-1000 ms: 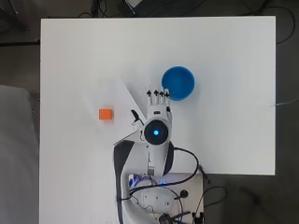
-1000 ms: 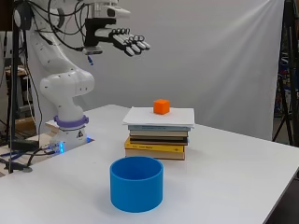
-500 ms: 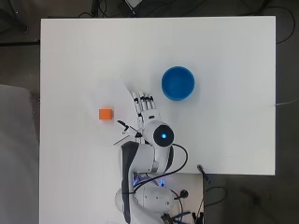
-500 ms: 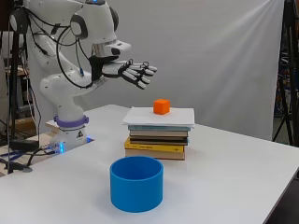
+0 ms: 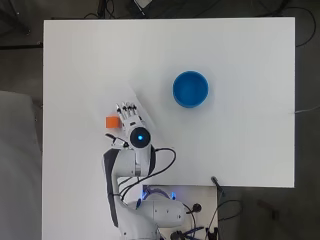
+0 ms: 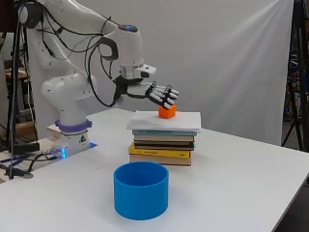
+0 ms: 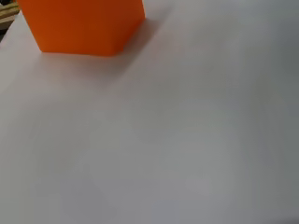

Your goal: Teleoperate dual arm-hand system to pick and place objects

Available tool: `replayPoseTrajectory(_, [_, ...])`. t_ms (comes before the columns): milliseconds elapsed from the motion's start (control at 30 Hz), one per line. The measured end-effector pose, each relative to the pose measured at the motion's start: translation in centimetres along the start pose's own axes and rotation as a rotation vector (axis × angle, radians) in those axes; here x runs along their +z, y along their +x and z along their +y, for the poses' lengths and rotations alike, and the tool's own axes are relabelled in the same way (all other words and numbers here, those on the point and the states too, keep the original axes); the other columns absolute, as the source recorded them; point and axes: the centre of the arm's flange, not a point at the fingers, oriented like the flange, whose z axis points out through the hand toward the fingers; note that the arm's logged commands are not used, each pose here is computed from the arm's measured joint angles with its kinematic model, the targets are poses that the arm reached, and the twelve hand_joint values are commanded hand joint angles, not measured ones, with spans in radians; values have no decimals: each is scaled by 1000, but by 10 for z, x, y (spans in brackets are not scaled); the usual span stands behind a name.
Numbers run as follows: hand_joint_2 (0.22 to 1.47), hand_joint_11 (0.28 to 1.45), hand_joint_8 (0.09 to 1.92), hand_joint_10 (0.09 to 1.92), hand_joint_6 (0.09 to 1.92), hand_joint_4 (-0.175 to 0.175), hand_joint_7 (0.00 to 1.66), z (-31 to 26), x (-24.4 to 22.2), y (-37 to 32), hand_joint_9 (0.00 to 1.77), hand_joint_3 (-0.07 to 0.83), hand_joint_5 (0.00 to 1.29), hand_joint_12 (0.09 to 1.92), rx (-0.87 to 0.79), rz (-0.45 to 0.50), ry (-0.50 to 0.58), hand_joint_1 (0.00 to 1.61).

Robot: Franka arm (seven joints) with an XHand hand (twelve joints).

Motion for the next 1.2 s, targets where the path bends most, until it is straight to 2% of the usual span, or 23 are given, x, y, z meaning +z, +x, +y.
replayPoseTrajectory(133, [870,460,87,87,87,10,185,-1,18,28,312,3,170,87,-39,-56,-8,165])
replayPoseTrajectory(167, [891,467,87,87,87,17,243,-2,20,35,353,4,231,87,-56,-72,-18,186])
replayPoseTrajectory(200, [950,531,87,87,87,31,402,-4,21,41,509,10,356,87,-70,-83,-30,271])
replayPoseTrajectory(233, [1025,672,444,463,372,-17,590,-5,22,45,718,16,546,277,-78,-90,-38,674])
replayPoseTrajectory(267, [1092,829,1051,1058,738,41,774,-4,23,48,965,16,683,876,-84,-94,-39,847])
replayPoseTrajectory(300, [1136,981,1468,1464,981,99,953,-3,25,50,1196,14,757,1348,-88,-93,-28,915])
replayPoseTrajectory(333, [1164,1080,1705,1694,1123,136,1072,-1,26,50,1344,12,790,1630,-97,-83,-14,940])
replayPoseTrajectory(367, [1180,1136,1828,1812,1197,156,1138,1,26,50,1425,10,804,1780,-117,-68,0,949])
replayPoseTrajectory(500, [1206,1176,1920,1916,1293,175,1152,10,30,46,1470,8,790,1915,-257,-23,49,939])
replayPoseTrajectory(533, [1226,1140,1920,1919,1342,175,1073,12,30,46,1409,9,751,1918,-289,-10,59,916])
replayPoseTrajectory(600, [1262,959,1920,1920,1429,175,870,17,25,44,1208,7,687,1892,-314,8,73,875])
replayPoseTrajectory(633, [1285,856,1817,1920,1476,49,770,21,15,45,1110,7,648,1841,-310,13,73,966])
replayPoseTrajectory(667, [1304,782,1725,1906,1513,-52,703,26,2,46,1042,6,615,1784,-302,16,65,1041])
replayPoseTrajectory(733, [1273,687,1538,1843,877,-26,716,36,-36,50,969,-11,553,1669,-266,12,18,1205])
replayPoseTrajectory(800, [1276,646,1527,1730,1174,-121,740,48,-82,50,956,8,575,1544,-193,16,-43,1187])
replayPoseTrajectory(833, [1297,620,1557,1676,1314,-148,750,56,-106,47,932,6,529,1454,-147,26,-63,1169])
replayPoseTrajectory(900, [1308,610,1555,1631,1464,-169,694,72,-145,36,938,0,569,1372,-76,38,-95,1151])
replayPoseTrajectory(933, [1295,638,1585,1659,1465,-46,748,81,-162,30,989,-1,609,1432,-43,38,-116,1045])
replayPoseTrajectory(967, [1285,668,1630,1695,1460,53,804,91,-176,24,1040,-1,635,1508,-3,37,-137,959])
replayPoseTrajectory(1000, [1293,694,1669,1724,1487,114,842,102,-187,17,1077,3,626,1566,44,34,-150,888])
replayPoseTrajectory(1067, [1313,743,1739,1776,1535,162,862,125,-198,1,1106,2,599,1664,152,11,-151,815])
replayPoseTrajectory(1133, [1274,717,1753,1791,875,65,812,147,-200,-12,1051,-2,582,1667,257,-24,-149,702])
replayPoseTrajectory(1200, [1253,676,1730,1777,386,19,757,171,-196,-29,986,-1,653,1622,348,-35,-145,655])
